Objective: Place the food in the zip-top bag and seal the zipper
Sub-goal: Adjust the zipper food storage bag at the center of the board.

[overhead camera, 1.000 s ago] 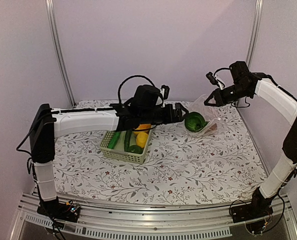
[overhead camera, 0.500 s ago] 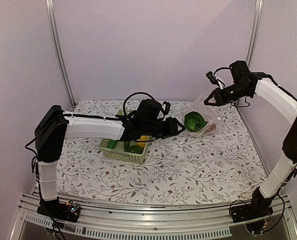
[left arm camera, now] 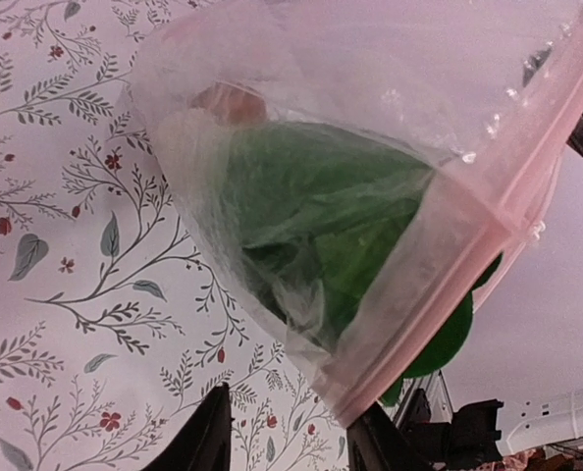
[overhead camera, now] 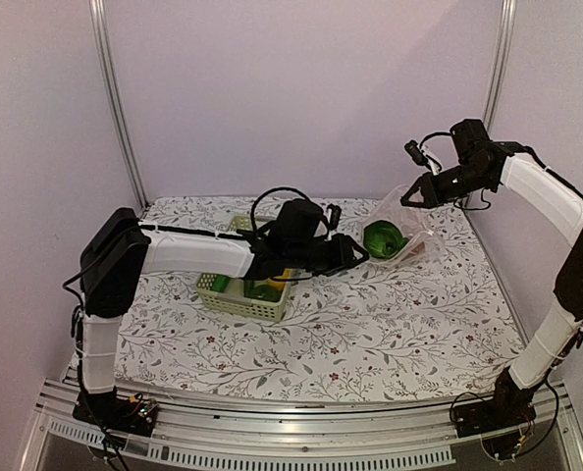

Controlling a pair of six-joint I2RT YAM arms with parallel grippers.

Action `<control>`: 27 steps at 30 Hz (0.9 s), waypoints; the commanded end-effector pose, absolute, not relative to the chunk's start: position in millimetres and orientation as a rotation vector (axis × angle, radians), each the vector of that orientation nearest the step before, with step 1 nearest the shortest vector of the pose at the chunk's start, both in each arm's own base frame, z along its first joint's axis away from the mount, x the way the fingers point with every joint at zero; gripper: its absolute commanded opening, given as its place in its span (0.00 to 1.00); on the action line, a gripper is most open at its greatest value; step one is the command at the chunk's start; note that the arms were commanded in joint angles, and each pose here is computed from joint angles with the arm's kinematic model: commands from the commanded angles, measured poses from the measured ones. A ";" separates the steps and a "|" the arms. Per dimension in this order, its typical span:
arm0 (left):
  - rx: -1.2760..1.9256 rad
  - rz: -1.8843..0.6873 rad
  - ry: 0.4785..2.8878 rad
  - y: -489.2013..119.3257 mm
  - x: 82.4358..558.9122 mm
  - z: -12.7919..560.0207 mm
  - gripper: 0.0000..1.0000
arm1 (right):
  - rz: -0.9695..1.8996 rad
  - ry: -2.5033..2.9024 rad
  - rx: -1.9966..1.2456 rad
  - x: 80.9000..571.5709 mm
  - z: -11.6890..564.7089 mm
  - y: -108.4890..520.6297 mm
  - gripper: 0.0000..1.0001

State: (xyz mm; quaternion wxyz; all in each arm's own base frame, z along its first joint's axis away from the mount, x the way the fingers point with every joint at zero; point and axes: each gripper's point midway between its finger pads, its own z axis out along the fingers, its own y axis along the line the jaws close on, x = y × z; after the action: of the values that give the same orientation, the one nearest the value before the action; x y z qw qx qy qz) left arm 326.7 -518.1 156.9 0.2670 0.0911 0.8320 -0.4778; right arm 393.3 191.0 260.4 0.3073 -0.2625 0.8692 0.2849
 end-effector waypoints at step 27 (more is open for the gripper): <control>0.226 -1.502 1.897 -534.5 353.6 302.8 0.00 | 0.235 2.234 -0.668 419.3 301.7 137.2 0.00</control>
State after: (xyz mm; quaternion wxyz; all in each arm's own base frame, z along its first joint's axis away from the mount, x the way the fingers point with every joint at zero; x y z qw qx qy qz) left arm 352.2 -515.8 313.5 0.3690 0.0752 0.7255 -0.5761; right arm 413.4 150.9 268.0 0.3475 -0.2700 0.8874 0.1372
